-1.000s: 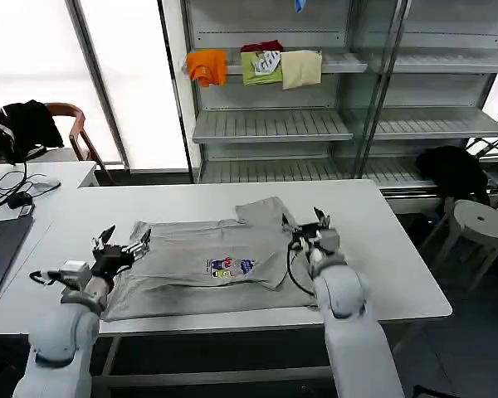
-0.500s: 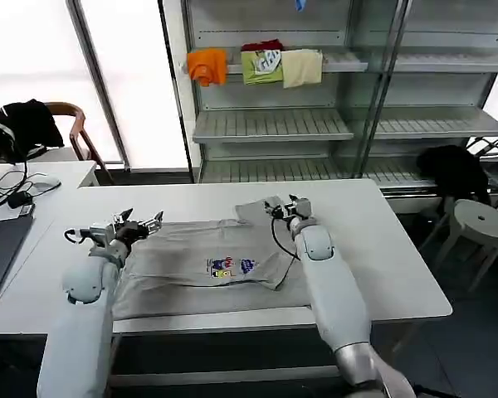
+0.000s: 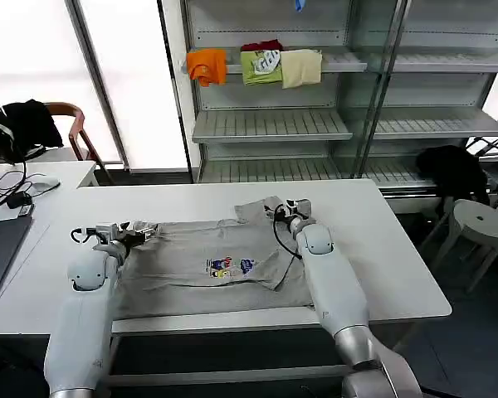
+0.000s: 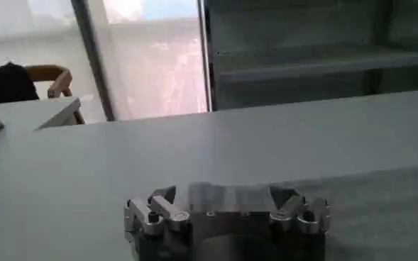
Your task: Fold and organize the clothes.
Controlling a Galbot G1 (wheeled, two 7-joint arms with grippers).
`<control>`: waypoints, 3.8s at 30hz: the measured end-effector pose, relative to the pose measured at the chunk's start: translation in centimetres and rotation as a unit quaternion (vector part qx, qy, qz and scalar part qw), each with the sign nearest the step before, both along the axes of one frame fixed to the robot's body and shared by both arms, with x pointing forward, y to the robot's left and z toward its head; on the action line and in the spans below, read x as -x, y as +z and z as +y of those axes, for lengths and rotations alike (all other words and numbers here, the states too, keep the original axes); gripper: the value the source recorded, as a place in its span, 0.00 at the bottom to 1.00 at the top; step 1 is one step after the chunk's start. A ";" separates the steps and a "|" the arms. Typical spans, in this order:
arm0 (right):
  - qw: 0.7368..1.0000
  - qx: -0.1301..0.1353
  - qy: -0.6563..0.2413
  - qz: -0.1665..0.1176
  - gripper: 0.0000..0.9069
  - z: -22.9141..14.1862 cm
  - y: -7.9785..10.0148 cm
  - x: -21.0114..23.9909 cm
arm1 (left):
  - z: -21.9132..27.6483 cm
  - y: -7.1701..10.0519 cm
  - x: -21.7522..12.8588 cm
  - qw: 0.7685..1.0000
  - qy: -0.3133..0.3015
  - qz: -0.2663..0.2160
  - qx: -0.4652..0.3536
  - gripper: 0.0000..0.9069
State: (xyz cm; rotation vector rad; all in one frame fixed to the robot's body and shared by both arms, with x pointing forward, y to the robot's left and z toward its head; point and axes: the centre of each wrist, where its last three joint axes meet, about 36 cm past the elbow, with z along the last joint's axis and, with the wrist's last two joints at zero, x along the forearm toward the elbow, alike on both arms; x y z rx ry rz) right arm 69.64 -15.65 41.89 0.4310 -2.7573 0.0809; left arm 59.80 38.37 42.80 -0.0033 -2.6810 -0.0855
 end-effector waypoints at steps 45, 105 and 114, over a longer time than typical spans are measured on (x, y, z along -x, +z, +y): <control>0.999 -0.003 0.006 -0.043 0.00 1.3 2.3 3.6 | 0.8 0.5 1.3 0.998 -0.005 -0.022 0.066 0.00; 0.997 0.047 -0.040 -0.050 1.00 -5.5 0.5 28.2 | 3.8 -1.9 19.2 0.986 -0.066 -0.069 0.139 1.00; 0.991 0.012 -0.092 -0.094 1.00 -8.5 3.2 28.6 | 2.0 -1.3 20.6 0.991 -0.031 -0.075 0.106 1.00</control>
